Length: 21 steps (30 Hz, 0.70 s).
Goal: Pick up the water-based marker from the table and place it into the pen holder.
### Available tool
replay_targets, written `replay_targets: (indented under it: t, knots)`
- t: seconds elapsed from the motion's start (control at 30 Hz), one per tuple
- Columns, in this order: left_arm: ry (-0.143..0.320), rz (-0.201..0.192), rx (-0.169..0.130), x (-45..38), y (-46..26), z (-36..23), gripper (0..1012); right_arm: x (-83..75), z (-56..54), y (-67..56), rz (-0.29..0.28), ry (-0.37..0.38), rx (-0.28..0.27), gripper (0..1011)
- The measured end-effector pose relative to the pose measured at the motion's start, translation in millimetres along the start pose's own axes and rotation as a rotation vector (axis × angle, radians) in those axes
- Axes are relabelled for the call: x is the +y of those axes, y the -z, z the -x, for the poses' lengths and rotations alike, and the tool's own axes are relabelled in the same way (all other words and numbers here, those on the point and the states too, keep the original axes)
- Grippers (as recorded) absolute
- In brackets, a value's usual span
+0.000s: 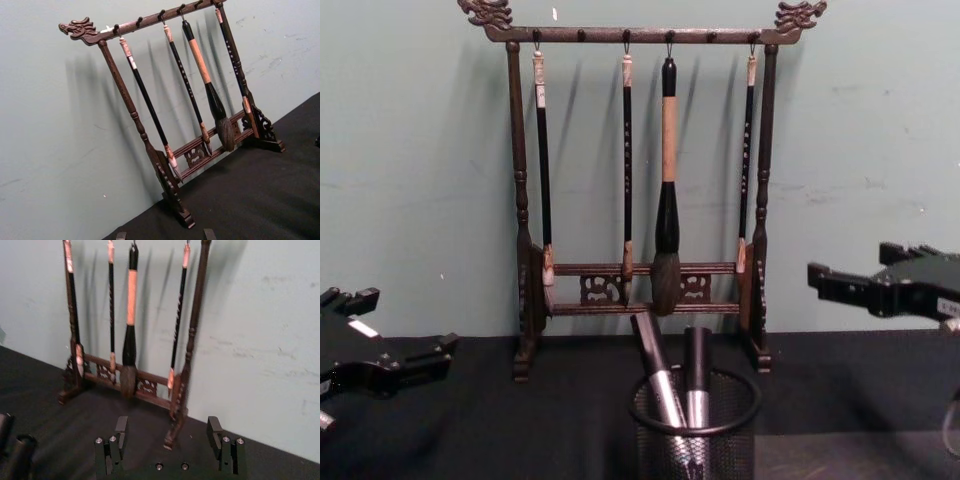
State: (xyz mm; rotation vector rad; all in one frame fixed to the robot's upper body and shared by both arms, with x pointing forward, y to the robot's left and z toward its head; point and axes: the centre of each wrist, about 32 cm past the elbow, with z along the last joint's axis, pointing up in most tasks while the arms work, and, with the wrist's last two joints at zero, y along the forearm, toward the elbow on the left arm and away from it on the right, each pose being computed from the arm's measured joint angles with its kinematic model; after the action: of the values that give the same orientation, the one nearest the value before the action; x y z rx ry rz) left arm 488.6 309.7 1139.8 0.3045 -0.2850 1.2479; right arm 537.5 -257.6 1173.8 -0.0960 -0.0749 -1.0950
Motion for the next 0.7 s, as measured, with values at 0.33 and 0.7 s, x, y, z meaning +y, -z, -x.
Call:
replay_targets:
  t: [0.33, 0.7]
  knots:
    - [0.000, 0.000, 0.000, 0.0, 0.0, 0.0, 1001, -1.4, -0.4, 15.8, 0.061, 0.027, -0.019, 1002]
    - [0.000, 0.000, 0.000, 0.0, 0.0, 0.0, 1001, -1.1, 2.9, 23.8, 0.093, 0.027, -0.010, 1002]
